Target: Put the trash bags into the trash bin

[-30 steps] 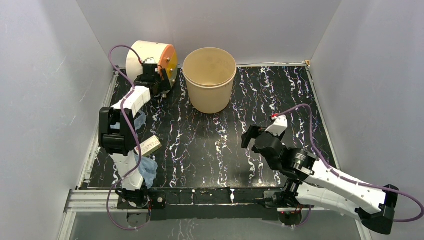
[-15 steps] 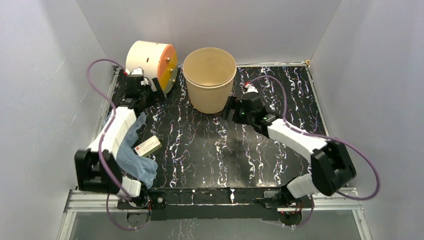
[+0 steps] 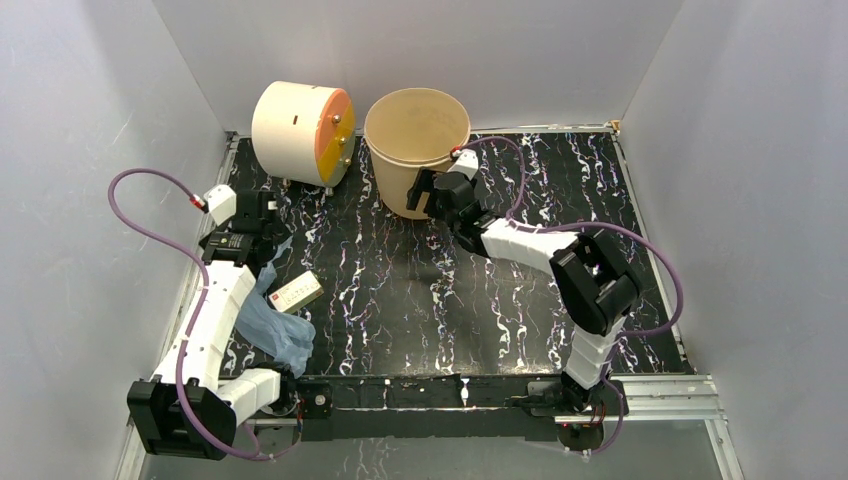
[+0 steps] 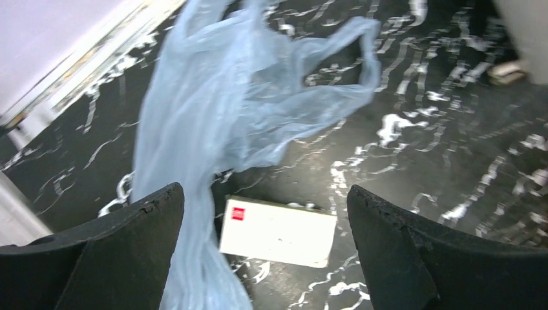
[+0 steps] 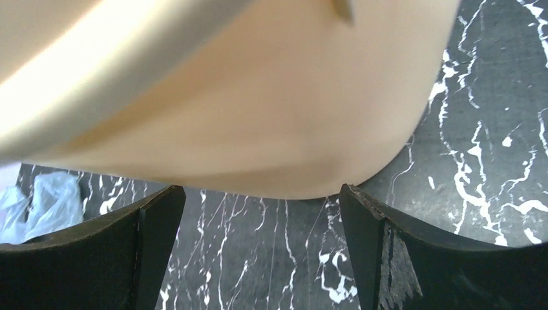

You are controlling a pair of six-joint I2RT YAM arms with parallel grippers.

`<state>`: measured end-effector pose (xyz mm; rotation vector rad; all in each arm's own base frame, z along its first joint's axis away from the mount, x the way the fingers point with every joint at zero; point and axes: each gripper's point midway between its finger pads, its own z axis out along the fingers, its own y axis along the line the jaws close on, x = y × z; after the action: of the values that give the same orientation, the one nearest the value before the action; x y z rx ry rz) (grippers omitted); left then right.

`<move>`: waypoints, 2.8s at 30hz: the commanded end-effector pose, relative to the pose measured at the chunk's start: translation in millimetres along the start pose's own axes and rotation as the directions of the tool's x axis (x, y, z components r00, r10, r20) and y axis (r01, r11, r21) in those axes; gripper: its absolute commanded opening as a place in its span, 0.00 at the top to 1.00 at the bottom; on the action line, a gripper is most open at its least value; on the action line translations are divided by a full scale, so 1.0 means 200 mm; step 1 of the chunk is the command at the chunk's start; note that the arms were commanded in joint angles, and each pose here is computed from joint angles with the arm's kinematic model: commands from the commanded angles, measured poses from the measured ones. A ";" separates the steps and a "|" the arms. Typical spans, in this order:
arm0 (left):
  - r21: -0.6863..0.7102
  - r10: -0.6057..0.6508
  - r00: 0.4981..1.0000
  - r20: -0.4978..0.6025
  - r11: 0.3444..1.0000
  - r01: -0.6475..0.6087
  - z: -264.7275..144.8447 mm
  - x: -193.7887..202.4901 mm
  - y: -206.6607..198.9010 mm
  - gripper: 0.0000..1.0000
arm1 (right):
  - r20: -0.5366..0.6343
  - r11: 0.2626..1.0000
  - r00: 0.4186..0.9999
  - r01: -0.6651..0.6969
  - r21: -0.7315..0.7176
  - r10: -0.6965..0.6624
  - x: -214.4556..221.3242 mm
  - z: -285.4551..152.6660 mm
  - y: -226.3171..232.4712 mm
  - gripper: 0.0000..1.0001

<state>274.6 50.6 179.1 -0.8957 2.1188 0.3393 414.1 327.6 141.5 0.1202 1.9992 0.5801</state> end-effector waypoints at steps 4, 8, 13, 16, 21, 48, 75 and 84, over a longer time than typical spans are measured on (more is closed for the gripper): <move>-0.251 -0.083 0.997 0.004 0.964 0.081 0.01 0.11 0.30 0.05 | 0.136 0.995 0.990 -0.044 0.088 0.032 -0.26 0.09 -0.11 0.01; -0.280 -0.131 0.991 -0.018 0.953 0.120 0.06 0.15 0.34 0.05 | 0.056 1.000 0.998 -0.011 -0.021 0.012 -0.22 -0.02 -0.04 0.01; -0.373 -0.228 0.966 -0.121 0.912 0.169 0.16 0.27 0.46 0.05 | -0.044 0.994 0.999 -0.023 -0.105 0.018 -0.14 -0.20 0.00 0.01; -0.390 -0.281 0.946 -0.159 0.898 0.202 0.23 0.36 0.51 0.05 | -0.105 0.994 0.994 -0.020 -0.107 0.008 -0.09 -0.28 -0.02 0.01; -0.379 -0.331 0.918 -0.217 0.895 0.233 0.30 0.50 0.51 0.07 | -0.192 0.992 0.981 -0.019 -0.127 -0.006 -0.02 -0.39 -0.03 0.01; 0.390 -0.141 0.982 -0.124 0.903 0.179 -0.07 -0.09 -0.04 0.76 | -0.251 0.997 0.968 -0.030 -0.067 0.012 -0.02 -0.66 -0.12 0.01; 0.805 0.369 0.892 -0.262 0.594 -0.009 -0.47 0.95 -0.94 0.17 | 0.226 0.970 0.974 -0.073 0.230 0.020 -0.40 -1.16 -0.59 0.01; 0.493 0.417 0.889 -0.190 0.823 -0.280 -0.15 0.93 -0.49 0.08 | 0.061 0.969 0.998 0.005 0.247 -0.021 -0.20 -1.11 -0.63 0.01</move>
<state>249.1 -180.0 69.3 -0.2295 2.5255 -0.4524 261.9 115.6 218.8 0.3369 1.9278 0.3250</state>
